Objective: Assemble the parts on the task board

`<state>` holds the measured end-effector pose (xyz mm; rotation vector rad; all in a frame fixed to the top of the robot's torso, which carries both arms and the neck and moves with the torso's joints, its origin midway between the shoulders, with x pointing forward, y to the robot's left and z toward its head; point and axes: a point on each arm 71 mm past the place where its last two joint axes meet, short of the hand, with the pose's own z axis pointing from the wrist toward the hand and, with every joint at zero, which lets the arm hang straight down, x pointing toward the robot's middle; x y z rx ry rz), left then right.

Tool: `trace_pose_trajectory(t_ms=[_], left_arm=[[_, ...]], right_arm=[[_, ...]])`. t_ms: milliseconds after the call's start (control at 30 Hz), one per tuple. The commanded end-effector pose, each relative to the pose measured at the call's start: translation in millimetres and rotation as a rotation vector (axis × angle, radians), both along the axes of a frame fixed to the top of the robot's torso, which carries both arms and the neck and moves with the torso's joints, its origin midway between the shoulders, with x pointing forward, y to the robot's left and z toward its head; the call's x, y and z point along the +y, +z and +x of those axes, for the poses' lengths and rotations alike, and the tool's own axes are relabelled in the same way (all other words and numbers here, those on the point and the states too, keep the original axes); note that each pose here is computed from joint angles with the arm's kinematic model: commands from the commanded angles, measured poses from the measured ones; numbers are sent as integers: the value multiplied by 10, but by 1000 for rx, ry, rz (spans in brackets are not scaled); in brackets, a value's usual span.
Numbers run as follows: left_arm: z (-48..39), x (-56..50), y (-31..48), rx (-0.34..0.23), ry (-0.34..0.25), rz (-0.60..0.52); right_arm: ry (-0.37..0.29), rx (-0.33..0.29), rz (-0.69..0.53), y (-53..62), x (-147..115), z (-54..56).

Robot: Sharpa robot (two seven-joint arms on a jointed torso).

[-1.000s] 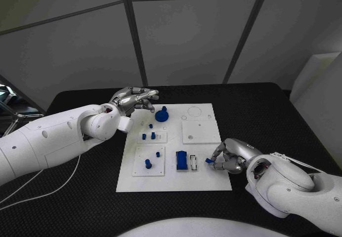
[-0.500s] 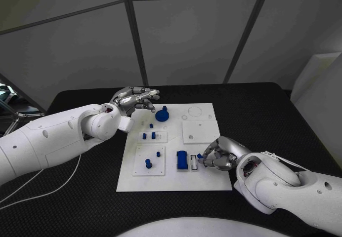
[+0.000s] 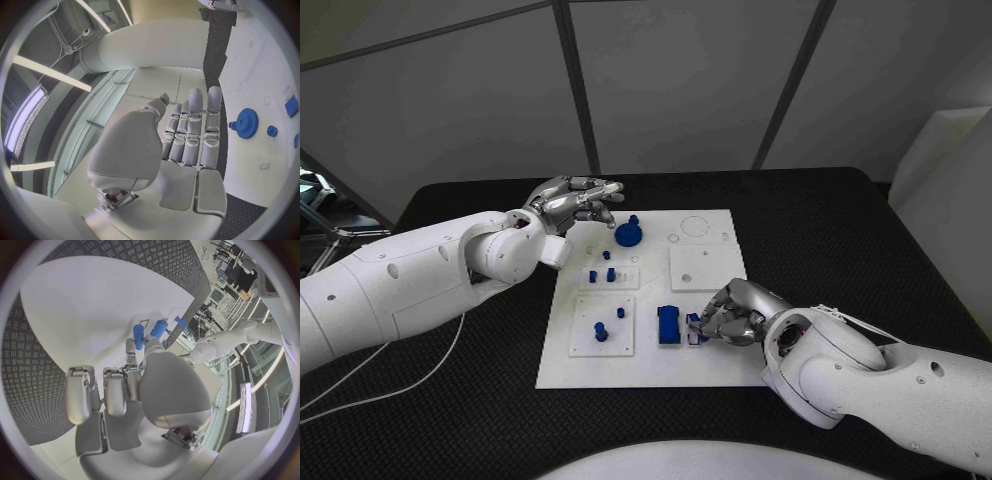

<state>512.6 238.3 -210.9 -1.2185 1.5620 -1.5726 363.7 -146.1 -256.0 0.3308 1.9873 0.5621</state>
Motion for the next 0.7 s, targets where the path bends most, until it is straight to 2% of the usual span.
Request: trace_pose_trajectory(t_ms=[33, 333, 700], left_arm=[[-1, -19, 17, -6, -12, -5], [-15, -70, 21, -2, -27, -9], [6, -17, 10, -2, -10, -2]], right_arm=[[15, 13, -19, -12, 13, 6], [21, 4, -21, -13, 43, 17], [24, -13, -19, 1, 60, 18]])
